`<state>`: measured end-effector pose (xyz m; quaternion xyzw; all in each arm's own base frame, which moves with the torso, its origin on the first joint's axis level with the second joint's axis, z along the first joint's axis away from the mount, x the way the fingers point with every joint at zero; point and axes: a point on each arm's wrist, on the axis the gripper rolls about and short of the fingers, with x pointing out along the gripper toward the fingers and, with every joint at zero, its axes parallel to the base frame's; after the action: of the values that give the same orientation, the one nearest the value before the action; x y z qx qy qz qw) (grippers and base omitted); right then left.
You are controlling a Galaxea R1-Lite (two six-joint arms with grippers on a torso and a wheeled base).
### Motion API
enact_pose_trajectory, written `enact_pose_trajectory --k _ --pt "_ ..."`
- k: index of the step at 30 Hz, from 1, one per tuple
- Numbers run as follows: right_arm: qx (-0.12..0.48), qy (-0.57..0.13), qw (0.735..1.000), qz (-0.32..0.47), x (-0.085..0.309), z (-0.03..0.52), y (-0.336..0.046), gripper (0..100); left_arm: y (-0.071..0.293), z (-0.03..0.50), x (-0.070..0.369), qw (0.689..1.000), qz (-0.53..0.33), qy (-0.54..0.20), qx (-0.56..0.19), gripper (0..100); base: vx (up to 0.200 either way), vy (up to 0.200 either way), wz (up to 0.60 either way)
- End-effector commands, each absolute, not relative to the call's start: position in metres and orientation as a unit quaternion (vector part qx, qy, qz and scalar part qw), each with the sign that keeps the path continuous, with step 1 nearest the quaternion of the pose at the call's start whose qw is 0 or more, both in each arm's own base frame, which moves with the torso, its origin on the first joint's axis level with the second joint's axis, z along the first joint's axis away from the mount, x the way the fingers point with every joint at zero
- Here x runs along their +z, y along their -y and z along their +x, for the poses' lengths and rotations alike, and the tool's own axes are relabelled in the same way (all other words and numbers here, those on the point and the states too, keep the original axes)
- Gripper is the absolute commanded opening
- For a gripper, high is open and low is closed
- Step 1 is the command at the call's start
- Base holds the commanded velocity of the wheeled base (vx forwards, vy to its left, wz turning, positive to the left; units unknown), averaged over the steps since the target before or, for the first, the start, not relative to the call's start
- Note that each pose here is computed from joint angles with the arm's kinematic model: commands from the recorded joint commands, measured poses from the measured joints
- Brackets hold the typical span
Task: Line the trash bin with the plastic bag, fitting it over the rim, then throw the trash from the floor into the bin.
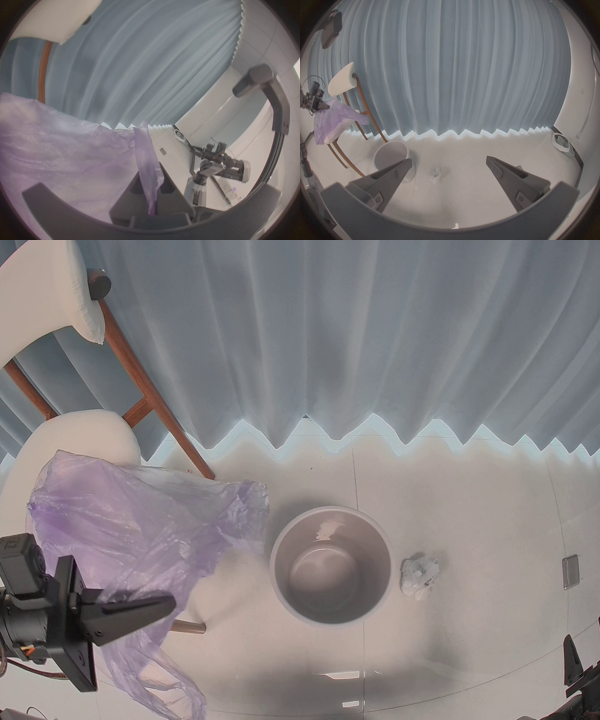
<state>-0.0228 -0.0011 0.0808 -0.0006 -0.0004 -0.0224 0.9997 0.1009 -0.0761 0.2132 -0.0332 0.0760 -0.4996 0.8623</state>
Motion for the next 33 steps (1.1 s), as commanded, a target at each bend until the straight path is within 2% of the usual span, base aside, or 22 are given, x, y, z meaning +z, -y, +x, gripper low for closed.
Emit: enact_pose_trajectory --k 1,4,5,6,12,14,15,17,18,28,33 --pt "-0.022 -0.001 1.0 -0.001 0.076 -0.023 0.001 100 0.053 0.109 0.222 0.873 -0.076 -0.07 -0.476 0 0.0 0.0 0.0" --pt "-0.022 -0.001 1.0 -0.001 0.076 -0.023 0.001 100 0.053 0.11 0.224 0.872 -0.09 -0.076 -0.475 0 0.0 0.0 0.0" --pt "-0.022 -0.001 1.0 -0.001 0.076 -0.023 0.001 100 0.053 0.11 0.226 0.866 -0.128 -0.095 -0.475 0 0.0 0.0 0.0" --pt "-0.022 -0.001 1.0 -0.001 0.076 -0.023 0.001 100 0.053 0.11 0.226 0.866 -0.128 -0.095 -0.475 0 0.0 0.0 0.0" --pt "-0.022 -0.001 1.0 -0.001 0.076 -0.023 0.001 100 0.067 0.1 0.226 0.816 -0.133 -0.113 -0.551 0 0.0 0.0 0.0" --pt "-0.022 -0.001 1.0 -0.001 0.076 -0.023 0.001 100 0.068 0.097 0.227 0.811 -0.133 -0.113 -0.559 0 0.0 0.0 0.0" --pt "-0.022 -0.001 1.0 -0.001 0.076 -0.023 0.001 100 0.073 0.092 0.226 0.792 -0.141 -0.126 -0.581 0 0.0 0.0 0.0" --pt "-0.022 -0.001 1.0 -0.001 0.076 -0.023 0.001 100 0.076 0.091 0.226 0.782 -0.146 -0.134 -0.592 0 0.0 0.0 0.0" --pt "-0.022 -0.001 1.0 -0.001 0.076 -0.023 0.001 100 0.08 0.09 0.227 0.765 -0.15 -0.143 -0.609 0 0.0 0.0 0.0" --pt "-0.022 -0.001 1.0 -0.001 0.076 -0.023 0.001 100 0.095 0.11 0.231 0.712 -0.181 -0.157 -0.66 0 0.0 0.0 0.0" --pt "-0.022 -0.001 1.0 -0.001 0.076 -0.023 0.001 100 0.108 0.124 0.24 0.651 -0.252 -0.189 -0.69 0 0.0 0.0 0.0"
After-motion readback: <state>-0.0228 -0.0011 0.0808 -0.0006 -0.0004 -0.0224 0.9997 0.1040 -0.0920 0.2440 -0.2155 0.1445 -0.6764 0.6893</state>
